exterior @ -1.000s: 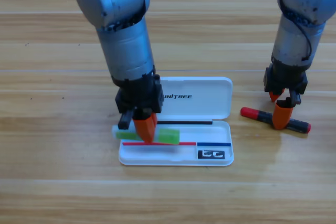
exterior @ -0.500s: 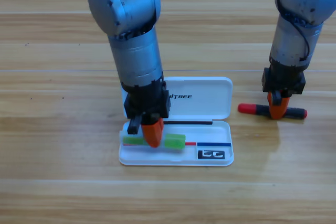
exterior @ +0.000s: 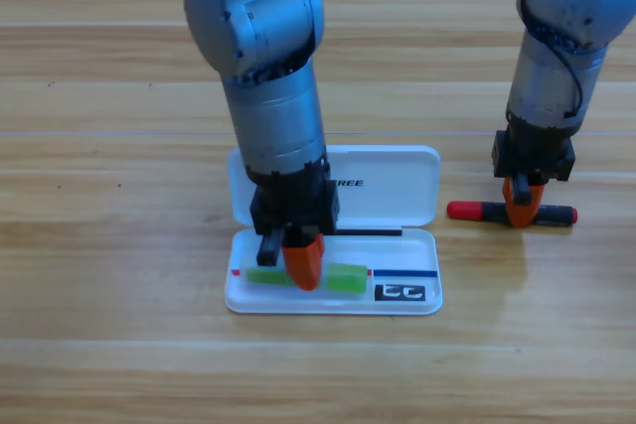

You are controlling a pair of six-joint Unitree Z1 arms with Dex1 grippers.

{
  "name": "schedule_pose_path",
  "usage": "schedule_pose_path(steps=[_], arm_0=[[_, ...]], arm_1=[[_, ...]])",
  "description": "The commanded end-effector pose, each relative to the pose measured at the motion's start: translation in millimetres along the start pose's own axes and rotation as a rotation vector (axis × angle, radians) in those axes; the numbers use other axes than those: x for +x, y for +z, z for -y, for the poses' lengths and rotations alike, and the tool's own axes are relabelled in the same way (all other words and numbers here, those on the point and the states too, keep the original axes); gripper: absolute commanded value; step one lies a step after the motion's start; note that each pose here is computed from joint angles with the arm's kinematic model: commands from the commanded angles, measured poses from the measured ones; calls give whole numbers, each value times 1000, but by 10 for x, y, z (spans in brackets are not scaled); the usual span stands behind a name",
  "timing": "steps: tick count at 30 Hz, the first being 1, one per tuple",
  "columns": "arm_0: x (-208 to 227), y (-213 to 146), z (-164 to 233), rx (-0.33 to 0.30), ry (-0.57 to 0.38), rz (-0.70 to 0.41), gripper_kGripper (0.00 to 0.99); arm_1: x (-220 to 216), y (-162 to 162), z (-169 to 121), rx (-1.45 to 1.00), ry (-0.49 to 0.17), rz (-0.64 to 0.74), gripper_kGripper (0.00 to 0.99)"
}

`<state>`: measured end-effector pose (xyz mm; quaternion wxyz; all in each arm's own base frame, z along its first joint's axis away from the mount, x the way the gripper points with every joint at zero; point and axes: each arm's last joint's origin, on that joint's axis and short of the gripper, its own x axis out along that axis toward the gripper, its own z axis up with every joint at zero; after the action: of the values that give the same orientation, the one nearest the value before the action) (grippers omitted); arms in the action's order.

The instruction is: Clean up eraser and pencils

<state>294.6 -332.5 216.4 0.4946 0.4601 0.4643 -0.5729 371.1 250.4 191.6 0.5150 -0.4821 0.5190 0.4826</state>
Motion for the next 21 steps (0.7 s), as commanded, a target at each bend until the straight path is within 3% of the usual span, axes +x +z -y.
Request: schedule_pose_path(steps=[1, 8, 15, 21], arm_0=[[220, 130, 38, 10, -34, -9, 12], [178, 120, 50, 21, -23, -12, 15], [146, 99, 70, 33, -13, -19, 17], [162, 84, 67, 34, -14, -29, 153]], arm_1=[[-77, 12, -210, -42, 5, -6, 0], [-640, -240, -516, -68, -79, 21, 0], [-1056, -417, -942, -114, -82, 66, 0], [-1169, -409, -1136, -149, -71, 91, 0]])
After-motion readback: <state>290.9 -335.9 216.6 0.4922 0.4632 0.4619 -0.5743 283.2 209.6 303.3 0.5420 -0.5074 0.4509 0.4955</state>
